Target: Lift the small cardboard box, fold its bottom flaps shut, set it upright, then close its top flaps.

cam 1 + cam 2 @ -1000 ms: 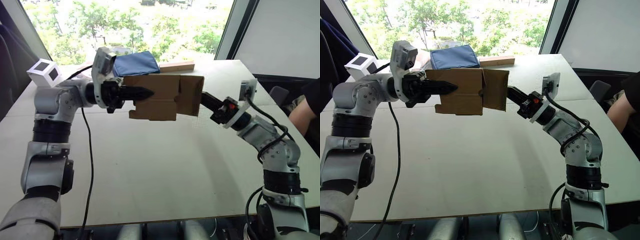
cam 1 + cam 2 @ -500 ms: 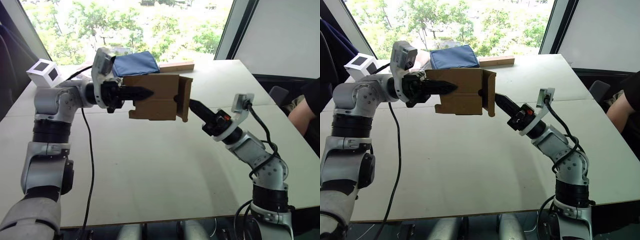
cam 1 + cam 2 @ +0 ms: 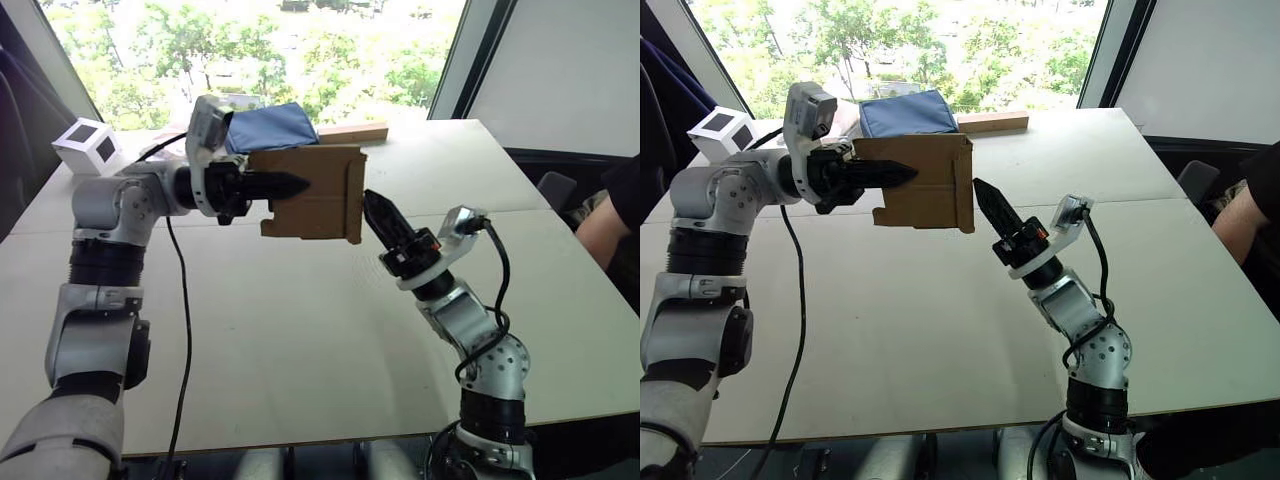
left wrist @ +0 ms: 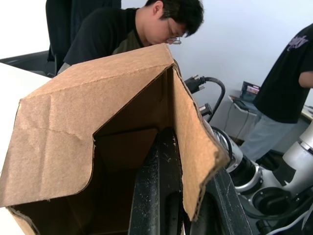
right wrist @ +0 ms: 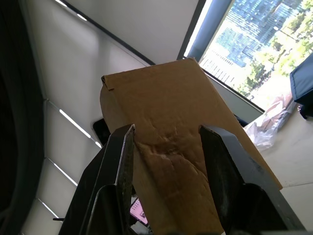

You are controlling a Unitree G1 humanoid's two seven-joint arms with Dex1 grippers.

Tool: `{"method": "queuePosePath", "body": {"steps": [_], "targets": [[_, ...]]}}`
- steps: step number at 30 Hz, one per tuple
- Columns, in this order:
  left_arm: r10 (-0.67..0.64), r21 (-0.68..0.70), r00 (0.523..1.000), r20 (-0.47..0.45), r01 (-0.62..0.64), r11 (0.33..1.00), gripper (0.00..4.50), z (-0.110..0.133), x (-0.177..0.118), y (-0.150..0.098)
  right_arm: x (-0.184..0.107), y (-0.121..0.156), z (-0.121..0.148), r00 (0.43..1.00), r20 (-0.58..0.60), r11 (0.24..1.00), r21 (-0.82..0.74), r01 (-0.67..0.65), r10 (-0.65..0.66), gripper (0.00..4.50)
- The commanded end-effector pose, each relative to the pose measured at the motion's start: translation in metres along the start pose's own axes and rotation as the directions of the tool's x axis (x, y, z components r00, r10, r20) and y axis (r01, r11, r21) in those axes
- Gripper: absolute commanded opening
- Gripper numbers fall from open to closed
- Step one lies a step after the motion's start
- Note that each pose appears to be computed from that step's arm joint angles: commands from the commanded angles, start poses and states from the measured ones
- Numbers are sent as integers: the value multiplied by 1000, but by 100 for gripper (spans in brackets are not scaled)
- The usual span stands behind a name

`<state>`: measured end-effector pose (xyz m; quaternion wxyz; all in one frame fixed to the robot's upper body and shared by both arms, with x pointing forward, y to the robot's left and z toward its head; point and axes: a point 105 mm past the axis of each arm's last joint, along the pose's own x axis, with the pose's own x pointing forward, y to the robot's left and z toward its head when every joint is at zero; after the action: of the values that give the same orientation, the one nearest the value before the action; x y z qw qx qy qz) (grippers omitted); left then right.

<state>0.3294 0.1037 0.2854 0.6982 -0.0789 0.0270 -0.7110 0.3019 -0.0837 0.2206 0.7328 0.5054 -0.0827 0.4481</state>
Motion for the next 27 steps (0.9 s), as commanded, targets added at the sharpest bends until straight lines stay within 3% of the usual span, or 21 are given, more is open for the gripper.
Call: {"method": "queuePosePath", "body": {"steps": [1, 9, 12, 16, 22, 27], "targets": [[-5, 37, 999, 36, 3, 999, 0, 13, -3, -4, 2, 11, 4, 999, 35, 999, -6, -39, 40, 214], [-2, 37, 999, 36, 1, 999, 0, 14, -3, -4, -10, 0, 14, 997, 68, 998, -55, 26, -23, 214], [-4, 36, 999, 37, 2, 999, 0, 13, -3, -4, -14, 0, 18, 997, 75, 998, -63, 29, -25, 283], [-5, 34, 999, 38, 4, 999, 0, 13, -2, -3, -15, -2, 21, 996, 89, 997, -61, 38, -33, 431], [-3, 33, 999, 37, 2, 999, 0, 13, -2, -2, -16, -3, 19, 995, 98, 998, -51, 37, -32, 431], [-2, 35, 999, 36, 1, 999, 0, 13, -2, -3, -15, -5, 19, 993, 116, 998, -39, 40, -36, 298]]}}
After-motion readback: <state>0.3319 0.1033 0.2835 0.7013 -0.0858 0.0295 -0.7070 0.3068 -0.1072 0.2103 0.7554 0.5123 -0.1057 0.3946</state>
